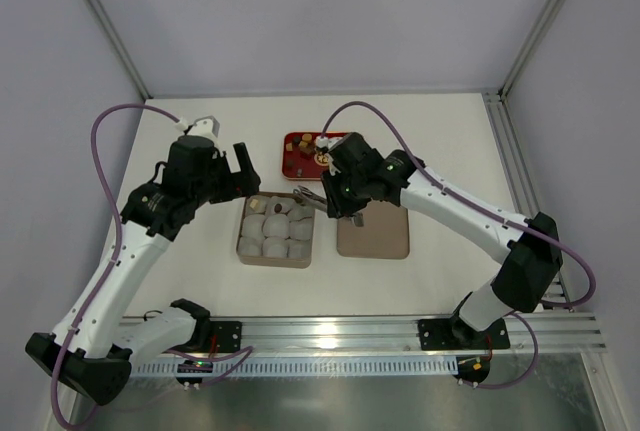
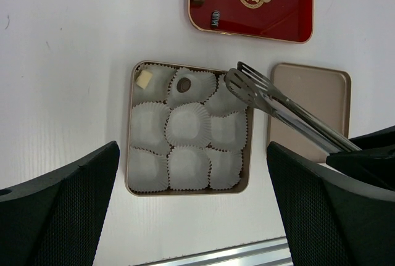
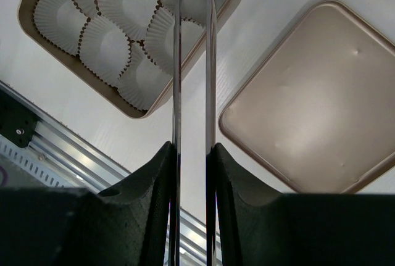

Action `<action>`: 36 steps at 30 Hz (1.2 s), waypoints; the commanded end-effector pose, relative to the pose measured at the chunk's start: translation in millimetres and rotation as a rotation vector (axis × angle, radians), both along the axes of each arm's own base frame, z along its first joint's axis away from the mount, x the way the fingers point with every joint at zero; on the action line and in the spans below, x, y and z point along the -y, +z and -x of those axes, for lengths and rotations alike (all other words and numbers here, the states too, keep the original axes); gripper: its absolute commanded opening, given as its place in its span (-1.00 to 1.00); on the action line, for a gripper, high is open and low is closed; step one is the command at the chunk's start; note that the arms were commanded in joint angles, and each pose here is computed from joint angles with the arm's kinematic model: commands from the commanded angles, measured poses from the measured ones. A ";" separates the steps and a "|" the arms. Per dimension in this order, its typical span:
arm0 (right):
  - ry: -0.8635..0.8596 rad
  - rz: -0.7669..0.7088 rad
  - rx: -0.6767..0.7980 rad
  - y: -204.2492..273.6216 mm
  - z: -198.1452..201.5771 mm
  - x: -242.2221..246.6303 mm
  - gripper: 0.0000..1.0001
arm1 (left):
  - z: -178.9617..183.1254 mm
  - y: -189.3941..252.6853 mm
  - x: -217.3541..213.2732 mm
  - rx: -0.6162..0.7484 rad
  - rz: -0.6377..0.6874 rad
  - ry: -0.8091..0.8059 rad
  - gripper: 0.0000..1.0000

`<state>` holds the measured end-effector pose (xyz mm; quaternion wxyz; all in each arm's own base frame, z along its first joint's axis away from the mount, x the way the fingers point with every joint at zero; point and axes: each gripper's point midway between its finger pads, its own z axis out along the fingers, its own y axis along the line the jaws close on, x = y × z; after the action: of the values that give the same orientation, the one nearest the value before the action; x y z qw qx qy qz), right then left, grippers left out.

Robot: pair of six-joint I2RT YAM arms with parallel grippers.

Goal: Pack the chocolate

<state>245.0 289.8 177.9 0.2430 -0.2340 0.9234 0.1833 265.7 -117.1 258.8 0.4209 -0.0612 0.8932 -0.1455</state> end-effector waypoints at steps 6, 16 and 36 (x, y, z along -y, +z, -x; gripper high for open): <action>-0.009 -0.009 0.042 6.3 5.7 -0.8 -0.40 | -0.5 8.8 0.3 0.037 0.025 0.004 0.99; -0.008 0.027 0.064 5.5 7.6 2.9 -0.37 | -0.6 7.5 0.9 0.033 0.026 0.002 1.00; 0.013 0.010 0.115 28.0 8.9 -0.1 -0.21 | 0.3 8.4 0.6 0.036 0.029 0.003 0.99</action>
<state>228.7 286.4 166.6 0.2408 -0.2513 0.9258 0.1474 264.3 -116.5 256.6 0.4194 -0.0615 0.8941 -0.1449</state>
